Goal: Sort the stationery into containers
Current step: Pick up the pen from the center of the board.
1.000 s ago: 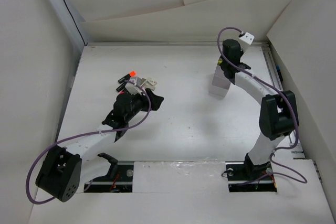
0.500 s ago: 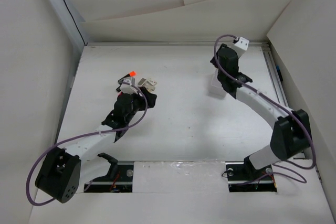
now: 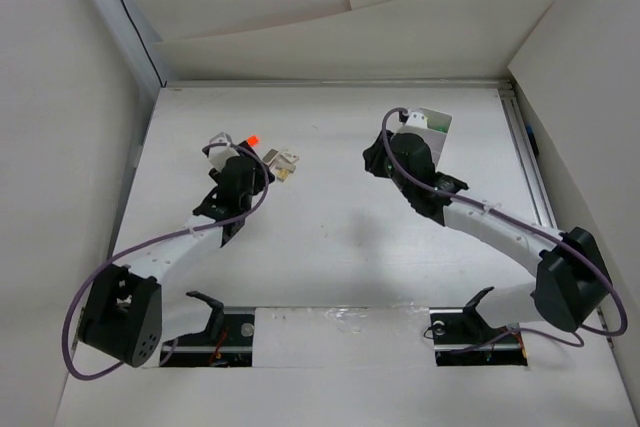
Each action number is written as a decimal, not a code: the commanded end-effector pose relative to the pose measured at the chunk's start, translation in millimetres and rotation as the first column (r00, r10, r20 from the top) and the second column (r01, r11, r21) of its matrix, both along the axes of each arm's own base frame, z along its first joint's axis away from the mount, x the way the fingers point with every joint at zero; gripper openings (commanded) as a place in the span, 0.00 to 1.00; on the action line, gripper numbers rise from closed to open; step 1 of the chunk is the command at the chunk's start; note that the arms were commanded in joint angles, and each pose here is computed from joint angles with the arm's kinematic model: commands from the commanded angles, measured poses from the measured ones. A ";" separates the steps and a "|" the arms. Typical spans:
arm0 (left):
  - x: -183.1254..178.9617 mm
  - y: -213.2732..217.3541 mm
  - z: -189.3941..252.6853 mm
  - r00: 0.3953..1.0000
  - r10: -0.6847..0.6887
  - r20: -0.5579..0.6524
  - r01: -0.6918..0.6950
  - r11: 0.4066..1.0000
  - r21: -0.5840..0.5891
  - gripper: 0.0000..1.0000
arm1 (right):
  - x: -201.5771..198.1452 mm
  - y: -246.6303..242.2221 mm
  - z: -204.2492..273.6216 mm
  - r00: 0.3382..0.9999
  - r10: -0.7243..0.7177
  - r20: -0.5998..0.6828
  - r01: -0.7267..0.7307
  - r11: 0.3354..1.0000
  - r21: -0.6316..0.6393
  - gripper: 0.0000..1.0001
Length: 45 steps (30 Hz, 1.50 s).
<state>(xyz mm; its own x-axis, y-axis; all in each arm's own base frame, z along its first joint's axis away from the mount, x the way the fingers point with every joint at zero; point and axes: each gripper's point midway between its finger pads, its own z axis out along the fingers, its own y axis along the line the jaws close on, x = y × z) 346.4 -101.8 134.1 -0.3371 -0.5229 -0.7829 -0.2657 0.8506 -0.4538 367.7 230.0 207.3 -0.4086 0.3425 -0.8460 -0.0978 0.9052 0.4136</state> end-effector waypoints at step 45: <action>66.2 75.6 -60.0 0.886 0.146 -0.441 0.079 0.888 0.453 0.58 | -30.4 -1.1 45.2 0.988 0.085 0.128 -0.102 0.985 0.139 0.51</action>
<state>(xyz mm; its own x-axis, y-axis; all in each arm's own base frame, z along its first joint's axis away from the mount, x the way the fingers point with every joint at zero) 406.9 -26.3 73.1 -0.6406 -0.2851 -0.7130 -0.4745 0.8770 0.0756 335.5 229.3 236.2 -0.3856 0.3878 -0.8372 -0.2116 0.8460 0.4894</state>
